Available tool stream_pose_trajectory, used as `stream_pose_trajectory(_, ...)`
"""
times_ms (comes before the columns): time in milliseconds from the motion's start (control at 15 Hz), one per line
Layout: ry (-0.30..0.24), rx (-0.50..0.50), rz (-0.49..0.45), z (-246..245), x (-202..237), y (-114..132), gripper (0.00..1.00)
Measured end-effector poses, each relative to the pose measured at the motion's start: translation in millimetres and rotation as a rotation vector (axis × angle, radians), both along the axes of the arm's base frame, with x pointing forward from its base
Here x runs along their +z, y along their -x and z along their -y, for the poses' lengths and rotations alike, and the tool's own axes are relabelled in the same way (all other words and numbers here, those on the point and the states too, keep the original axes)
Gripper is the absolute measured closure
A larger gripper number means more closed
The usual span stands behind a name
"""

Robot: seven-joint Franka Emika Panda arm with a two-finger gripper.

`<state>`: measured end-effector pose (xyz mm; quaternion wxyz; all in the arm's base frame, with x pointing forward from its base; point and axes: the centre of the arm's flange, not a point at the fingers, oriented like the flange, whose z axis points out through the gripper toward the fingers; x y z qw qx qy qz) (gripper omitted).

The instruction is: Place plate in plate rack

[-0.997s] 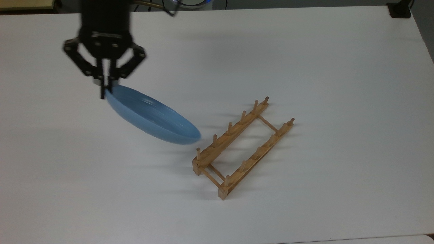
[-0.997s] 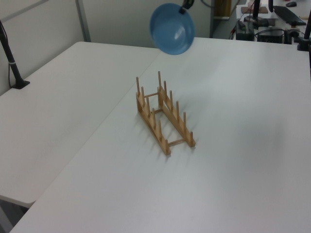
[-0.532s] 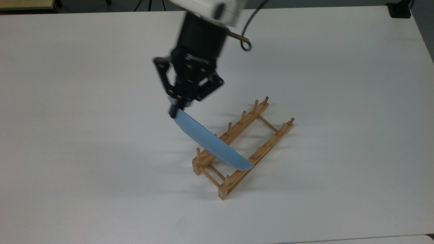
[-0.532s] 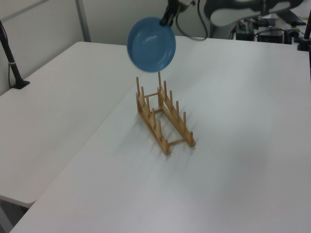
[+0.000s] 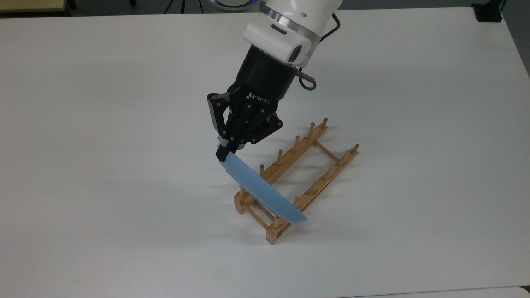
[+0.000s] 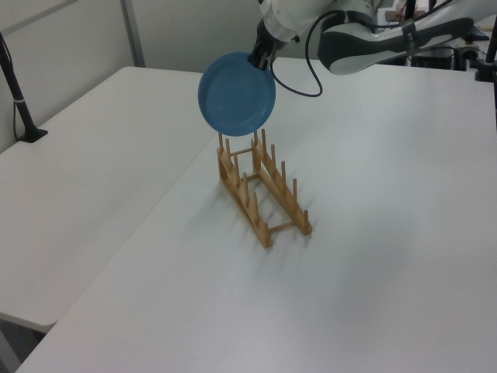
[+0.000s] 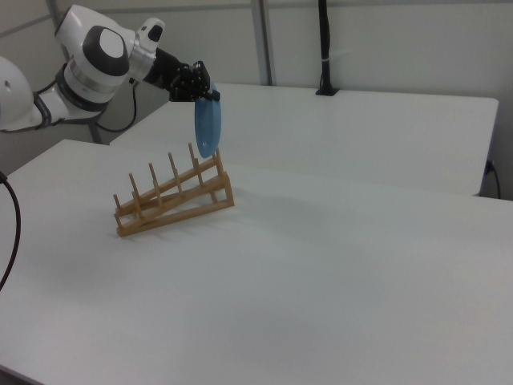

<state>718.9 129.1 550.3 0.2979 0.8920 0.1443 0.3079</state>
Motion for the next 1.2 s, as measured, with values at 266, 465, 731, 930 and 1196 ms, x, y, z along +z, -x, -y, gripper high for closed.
stream_pose_trajectory(266, -0.002, 0.025, -0.037, -16.4, -20.4, 3.2, 0.94)
stream_pose_trajectory(465, -0.002, 0.032, -0.072, -22.6, -40.4, 5.5, 0.70)
stream_pose_trajectory(731, -0.043, -0.020, -0.059, -20.2, -50.3, 5.9, 0.42)
stream_pose_trajectory(930, -0.190, -0.092, -0.041, -19.3, -44.4, 7.3, 0.11)
stream_pose_trajectory(1196, -0.441, -0.201, -0.237, -7.0, -39.9, 22.3, 0.00)
